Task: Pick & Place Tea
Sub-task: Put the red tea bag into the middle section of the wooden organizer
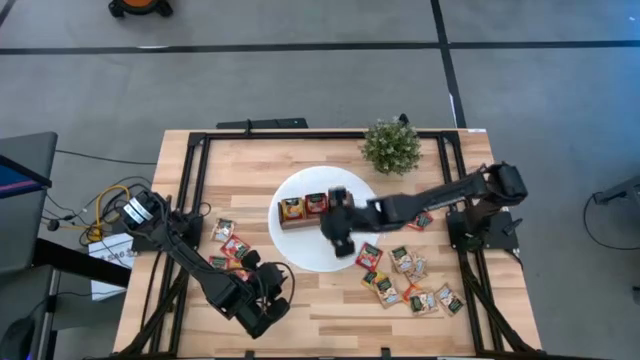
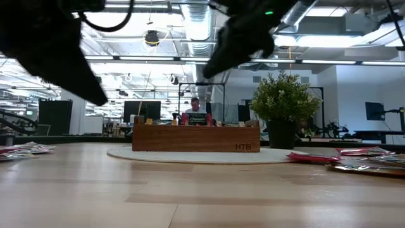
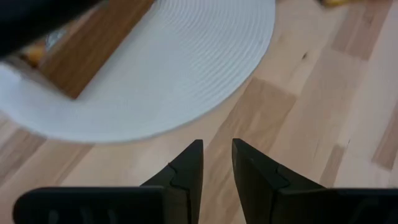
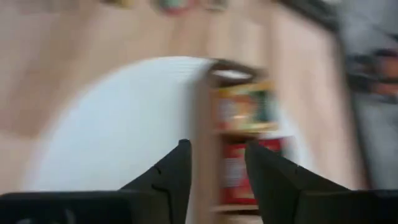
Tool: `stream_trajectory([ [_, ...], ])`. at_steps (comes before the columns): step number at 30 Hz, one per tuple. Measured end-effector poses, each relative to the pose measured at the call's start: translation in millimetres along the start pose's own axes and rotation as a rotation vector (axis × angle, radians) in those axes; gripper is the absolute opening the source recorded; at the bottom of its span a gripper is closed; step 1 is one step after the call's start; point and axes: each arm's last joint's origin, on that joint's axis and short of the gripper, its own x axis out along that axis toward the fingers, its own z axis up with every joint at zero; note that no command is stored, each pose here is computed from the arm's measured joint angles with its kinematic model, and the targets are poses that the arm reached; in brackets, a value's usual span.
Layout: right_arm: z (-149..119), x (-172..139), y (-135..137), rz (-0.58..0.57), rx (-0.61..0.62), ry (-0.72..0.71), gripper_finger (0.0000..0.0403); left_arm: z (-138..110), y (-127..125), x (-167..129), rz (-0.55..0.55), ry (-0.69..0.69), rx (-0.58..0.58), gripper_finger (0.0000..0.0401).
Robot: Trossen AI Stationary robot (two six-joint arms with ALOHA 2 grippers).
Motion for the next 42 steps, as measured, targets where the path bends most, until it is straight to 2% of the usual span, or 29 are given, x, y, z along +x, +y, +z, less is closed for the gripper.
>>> stream_trajectory([
  [6,-30,-23,60,0.108,0.053,0.004,0.0102,-12,8,-12,0.058,0.028,-0.024,0.0078],
  [9,-40,-33,88,0.159,0.103,-0.04,0.009,-12,16,-19,0.1,0.049,-0.044,0.0078],
  [14,-53,-41,127,0.234,0.11,-0.13,0.0079,-1,37,-37,0.16,0.248,-0.172,0.0078],
  [17,-58,-38,142,0.212,0.102,-0.193,0.0077,5,48,-50,0.186,0.403,-0.262,0.0079],
  [20,-62,-36,149,0.2,0.088,-0.194,0.0077,3,52,-64,0.18,0.537,-0.33,0.0091],
  [22,-63,-37,151,0.202,0.082,-0.188,0.0077,0,53,-74,0.171,0.567,-0.369,0.0106],
  [28,-63,-37,151,0.202,0.08,-0.187,0.0077,-22,50,-96,0.186,0.544,-0.51,0.0176],
  [31,-64,-36,150,0.199,0.081,-0.18,0.0077,-32,49,-107,0.167,0.488,-0.58,0.0202],
  [36,-63,-36,149,0.199,0.084,-0.186,0.0077,-43,52,-115,0.128,0.381,-0.628,0.0205],
  [42,-61,-34,146,0.19,0.093,-0.202,0.0077,-63,67,-94,0.188,0.354,-0.663,0.0198],
])
